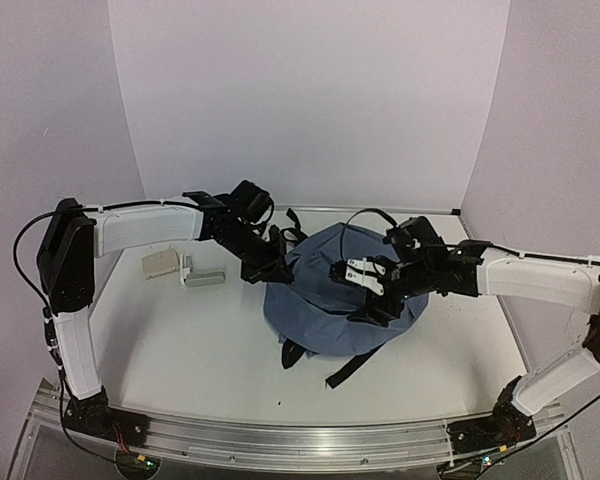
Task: Pack the student bag
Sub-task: Zip the student bag at the center of the board.
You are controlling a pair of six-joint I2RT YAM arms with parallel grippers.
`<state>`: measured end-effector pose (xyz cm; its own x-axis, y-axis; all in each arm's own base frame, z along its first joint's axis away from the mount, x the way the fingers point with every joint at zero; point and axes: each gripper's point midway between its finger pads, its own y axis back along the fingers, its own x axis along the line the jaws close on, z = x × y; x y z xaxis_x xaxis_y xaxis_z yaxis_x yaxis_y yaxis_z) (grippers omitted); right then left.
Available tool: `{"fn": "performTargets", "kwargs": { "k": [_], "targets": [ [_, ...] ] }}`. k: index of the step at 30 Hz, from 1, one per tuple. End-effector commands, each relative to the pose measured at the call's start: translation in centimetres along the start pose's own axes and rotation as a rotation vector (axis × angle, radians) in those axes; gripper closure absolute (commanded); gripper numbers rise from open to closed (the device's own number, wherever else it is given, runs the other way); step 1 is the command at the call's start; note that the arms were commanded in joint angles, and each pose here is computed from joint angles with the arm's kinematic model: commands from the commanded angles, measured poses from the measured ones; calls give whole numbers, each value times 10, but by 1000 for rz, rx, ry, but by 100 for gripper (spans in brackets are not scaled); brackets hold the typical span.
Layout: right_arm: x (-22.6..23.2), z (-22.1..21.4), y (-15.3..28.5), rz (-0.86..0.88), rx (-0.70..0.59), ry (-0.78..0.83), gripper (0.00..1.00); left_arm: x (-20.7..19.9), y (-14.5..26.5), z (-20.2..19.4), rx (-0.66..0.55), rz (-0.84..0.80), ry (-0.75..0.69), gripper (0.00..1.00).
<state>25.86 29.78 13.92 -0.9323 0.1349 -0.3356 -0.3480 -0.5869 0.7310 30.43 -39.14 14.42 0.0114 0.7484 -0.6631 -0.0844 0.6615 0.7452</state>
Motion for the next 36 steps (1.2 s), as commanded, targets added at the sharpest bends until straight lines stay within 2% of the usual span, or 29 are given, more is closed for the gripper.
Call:
{"fn": "performTargets", "kwargs": {
  "k": [1, 5, 8, 10, 14, 20, 25, 28, 31, 36],
  "targets": [
    [1, 62, 9, 107, -161, -226, 19, -34, 15, 14, -43, -99, -16, 100],
    [2, 81, -1, 177, -202, -330, 13, -31, 18, 12, -50, -89, -11, 100],
    [7, 86, -2, 212, -216, -340, 5, -29, 24, 16, -78, -85, -3, 100],
    [6, 90, -6, 197, -218, -347, 7, -30, 24, 19, -86, -87, 0, 100],
    [-1, 105, -25, 142, -218, -426, 29, -27, 22, 22, -85, -83, 12, 100],
    [6, 96, -60, 97, -151, -466, 52, -15, 30, 32, -110, -81, 51, 100],
    [5, 84, -57, 54, -126, -435, 100, -2, 41, 46, -136, -59, 70, 100],
    [18, 73, -39, 54, -106, -347, 100, 17, 48, 62, -169, -19, 89, 100],
    [41, 42, -22, 73, -35, -222, 100, 35, 56, 82, -207, 14, 108, 100],
    [66, -15, 12, 59, 63, 28, 100, 36, 58, 94, -215, 7, 95, 100]
  ]
}}
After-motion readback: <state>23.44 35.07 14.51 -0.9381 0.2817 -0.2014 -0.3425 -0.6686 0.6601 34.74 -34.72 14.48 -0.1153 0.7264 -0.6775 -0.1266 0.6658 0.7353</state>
